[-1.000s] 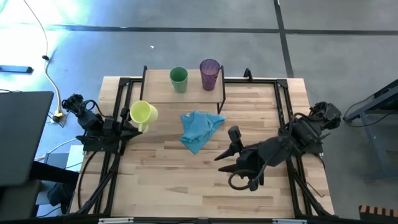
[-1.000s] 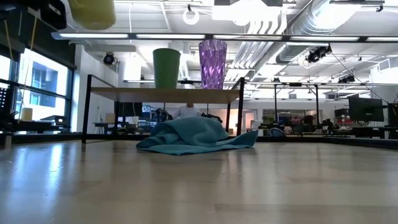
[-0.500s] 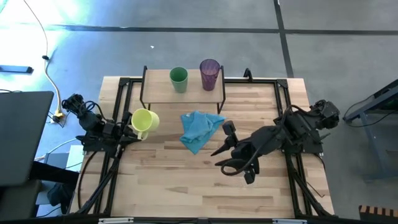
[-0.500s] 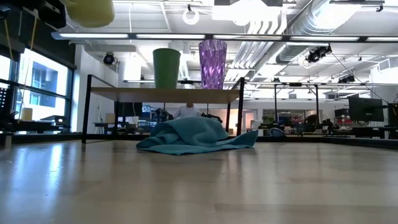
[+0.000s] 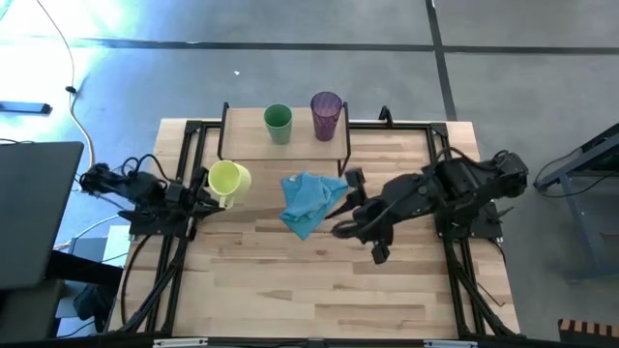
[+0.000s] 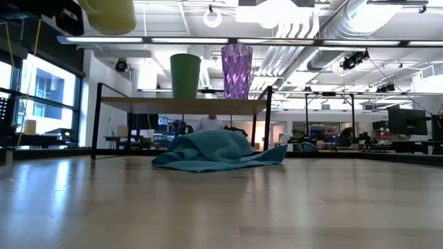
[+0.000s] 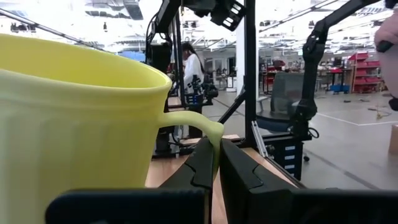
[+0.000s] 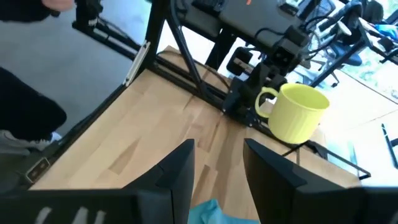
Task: Stack small to large cups/mugs on shelf
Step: Put the yellow mug on the shelf
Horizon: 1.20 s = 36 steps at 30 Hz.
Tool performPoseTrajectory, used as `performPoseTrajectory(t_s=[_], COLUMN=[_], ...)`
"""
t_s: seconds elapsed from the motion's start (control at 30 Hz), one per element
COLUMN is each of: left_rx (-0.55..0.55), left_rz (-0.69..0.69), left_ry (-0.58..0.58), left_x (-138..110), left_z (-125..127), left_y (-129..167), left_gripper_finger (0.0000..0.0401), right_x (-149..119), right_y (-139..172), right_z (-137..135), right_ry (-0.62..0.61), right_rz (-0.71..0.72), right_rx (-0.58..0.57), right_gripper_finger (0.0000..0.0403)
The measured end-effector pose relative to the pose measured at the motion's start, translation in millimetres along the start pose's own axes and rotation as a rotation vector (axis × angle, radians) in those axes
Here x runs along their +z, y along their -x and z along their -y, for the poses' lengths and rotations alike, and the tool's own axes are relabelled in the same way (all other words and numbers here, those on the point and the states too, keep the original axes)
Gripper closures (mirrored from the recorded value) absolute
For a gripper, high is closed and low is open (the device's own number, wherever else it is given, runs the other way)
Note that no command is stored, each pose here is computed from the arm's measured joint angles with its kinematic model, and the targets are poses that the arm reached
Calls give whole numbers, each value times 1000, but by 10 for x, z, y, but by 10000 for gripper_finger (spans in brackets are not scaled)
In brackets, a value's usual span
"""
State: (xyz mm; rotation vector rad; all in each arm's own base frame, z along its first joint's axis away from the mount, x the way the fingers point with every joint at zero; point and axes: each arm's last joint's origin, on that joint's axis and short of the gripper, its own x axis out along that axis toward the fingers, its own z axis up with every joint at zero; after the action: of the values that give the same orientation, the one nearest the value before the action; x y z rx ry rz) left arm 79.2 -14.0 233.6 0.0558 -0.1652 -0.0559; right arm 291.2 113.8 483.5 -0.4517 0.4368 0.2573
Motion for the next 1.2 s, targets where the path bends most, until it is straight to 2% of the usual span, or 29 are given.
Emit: performPoseTrajectory(t_s=[0.2, 0.33, 0.43, 0.57, 0.87, 1.03, 1.2], left_rx=[-7, -11, -14, 15, 145, 176, 185], left_rz=[10, 10, 26, 24, 56, 29, 12], left_ry=[-7, -2, 1, 10, 2, 20, 26], left_x=[1, -1, 16, 14, 49, 30, 13], left_z=[-83, -134, -165, -205, -300, -367, -479], left_y=[-8, -7, -6, -2, 11, -45, -167], left_gripper_finger=[401, 401, 401, 401, 401, 401, 401], right_x=[10, -1, -58, -229, -736, -1071, -1281], right_y=[139, 127, -5, -135, 89, 114, 106], right_z=[39, 31, -13, -107, -159, -213, -231], right_ry=[-18, -25, -11, 33, 22, -9, -49], right_rz=[28, 17, 35, 110, 347, 358, 367], right_rx=[-6, 3, 23, 28, -54, -70, -87], right_gripper_finger=[275, 275, 275, 275, 275, 275, 275])
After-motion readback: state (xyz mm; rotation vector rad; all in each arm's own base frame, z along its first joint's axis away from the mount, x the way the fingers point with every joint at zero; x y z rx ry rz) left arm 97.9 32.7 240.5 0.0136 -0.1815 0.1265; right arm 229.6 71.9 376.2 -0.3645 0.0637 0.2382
